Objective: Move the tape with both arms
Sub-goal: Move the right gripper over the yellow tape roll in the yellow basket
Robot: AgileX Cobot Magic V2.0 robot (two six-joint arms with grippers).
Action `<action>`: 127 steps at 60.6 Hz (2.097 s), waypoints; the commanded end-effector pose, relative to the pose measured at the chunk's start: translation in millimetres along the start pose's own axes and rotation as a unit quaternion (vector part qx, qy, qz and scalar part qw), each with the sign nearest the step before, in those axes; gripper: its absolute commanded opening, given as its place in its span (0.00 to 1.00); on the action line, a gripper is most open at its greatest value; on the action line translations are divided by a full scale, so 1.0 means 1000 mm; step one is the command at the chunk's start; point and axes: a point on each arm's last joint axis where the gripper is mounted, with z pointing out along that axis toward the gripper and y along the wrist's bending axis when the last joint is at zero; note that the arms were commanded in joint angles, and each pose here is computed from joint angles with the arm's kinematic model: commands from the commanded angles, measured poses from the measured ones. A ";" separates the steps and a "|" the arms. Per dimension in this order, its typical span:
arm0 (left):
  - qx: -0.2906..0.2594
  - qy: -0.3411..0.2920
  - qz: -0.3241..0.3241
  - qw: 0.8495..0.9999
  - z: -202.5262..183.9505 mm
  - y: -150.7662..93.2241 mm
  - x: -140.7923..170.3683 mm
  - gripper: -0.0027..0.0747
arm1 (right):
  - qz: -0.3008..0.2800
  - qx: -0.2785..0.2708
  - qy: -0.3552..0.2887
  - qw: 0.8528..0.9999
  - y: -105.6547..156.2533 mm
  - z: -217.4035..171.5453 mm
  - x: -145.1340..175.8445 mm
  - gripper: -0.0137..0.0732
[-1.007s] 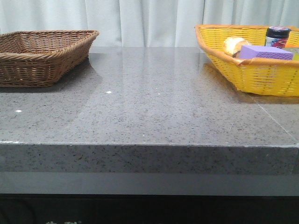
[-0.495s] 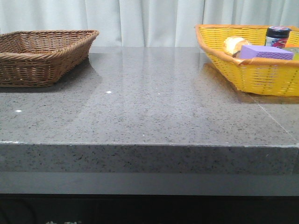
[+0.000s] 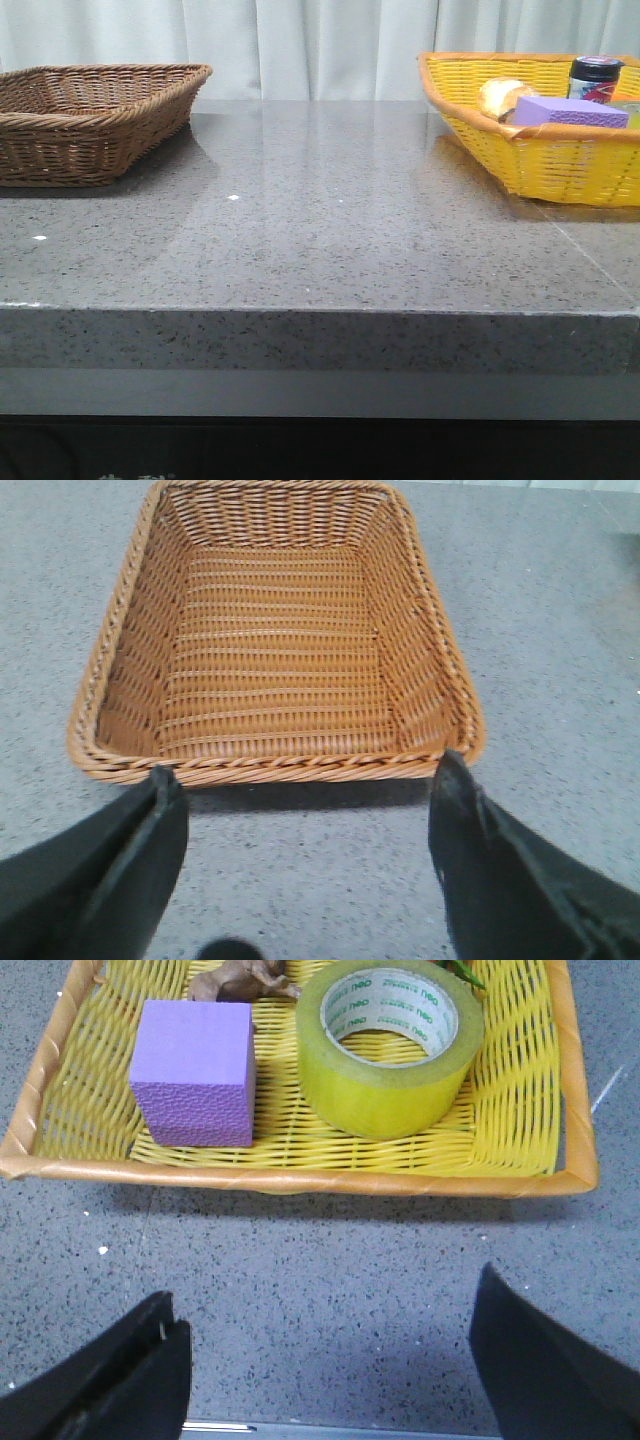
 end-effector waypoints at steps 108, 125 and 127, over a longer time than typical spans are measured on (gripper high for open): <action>0.252 -0.008 0.135 0.958 -0.028 -0.084 0.004 0.67 | 0.016 0.048 0.280 0.959 -0.066 0.213 -0.163 0.70; 0.252 -0.008 0.135 0.958 -0.028 -0.084 0.004 0.67 | 0.012 0.045 0.297 0.954 -0.070 0.235 -0.154 0.70; 0.252 -0.008 0.135 0.958 -0.028 -0.084 0.004 0.67 | 0.011 0.045 0.300 0.953 -0.070 0.238 -0.153 0.70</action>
